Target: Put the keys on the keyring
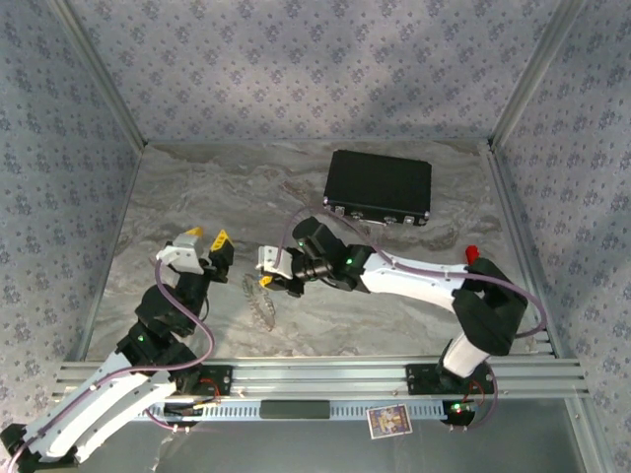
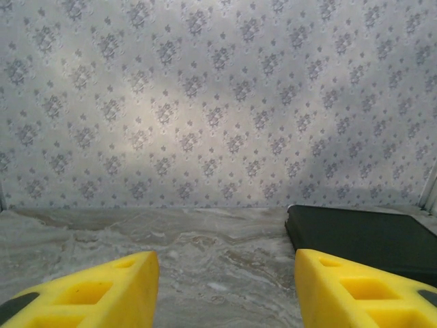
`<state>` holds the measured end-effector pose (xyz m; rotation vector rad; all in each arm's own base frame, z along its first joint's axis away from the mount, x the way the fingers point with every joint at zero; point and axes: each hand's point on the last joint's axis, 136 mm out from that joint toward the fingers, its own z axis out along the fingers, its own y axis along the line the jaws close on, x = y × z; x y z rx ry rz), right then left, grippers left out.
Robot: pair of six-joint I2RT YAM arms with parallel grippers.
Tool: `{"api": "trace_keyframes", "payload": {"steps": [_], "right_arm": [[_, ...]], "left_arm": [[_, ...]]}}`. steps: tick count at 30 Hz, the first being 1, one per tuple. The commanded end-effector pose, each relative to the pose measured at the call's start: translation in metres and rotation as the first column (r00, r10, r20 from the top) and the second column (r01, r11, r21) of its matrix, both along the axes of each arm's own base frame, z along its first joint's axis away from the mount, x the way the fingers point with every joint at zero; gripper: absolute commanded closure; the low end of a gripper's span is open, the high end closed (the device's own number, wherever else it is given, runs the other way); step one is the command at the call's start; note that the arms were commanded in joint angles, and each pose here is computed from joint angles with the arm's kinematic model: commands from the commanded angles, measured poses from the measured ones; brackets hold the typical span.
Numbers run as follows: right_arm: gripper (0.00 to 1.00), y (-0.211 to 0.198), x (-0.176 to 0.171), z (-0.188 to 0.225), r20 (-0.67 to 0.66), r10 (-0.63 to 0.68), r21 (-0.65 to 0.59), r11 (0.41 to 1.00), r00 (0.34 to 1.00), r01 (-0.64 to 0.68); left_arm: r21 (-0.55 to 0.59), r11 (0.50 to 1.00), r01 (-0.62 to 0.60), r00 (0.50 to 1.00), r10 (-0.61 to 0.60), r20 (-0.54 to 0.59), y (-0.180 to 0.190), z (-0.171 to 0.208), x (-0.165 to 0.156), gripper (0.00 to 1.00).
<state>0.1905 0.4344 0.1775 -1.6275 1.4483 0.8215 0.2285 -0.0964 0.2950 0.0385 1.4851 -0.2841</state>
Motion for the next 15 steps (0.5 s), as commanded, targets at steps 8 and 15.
{"api": "trace_keyframes", "payload": {"steps": [8,15], "right_arm": [[0.93,-0.033,0.03,-0.042,0.027,-0.102,-0.156,0.982,0.994,0.105],[0.92,-0.097,0.03,-0.091,0.042,-0.106,-0.425,0.898,0.993,0.114]], "left_arm": [[-0.045,0.997,-0.062,0.996,0.059,-0.062,0.014,-0.015,0.005,0.44],[-0.032,0.997,-0.064,0.992,0.06,-0.115,0.012,-0.041,0.011,0.45]]}}
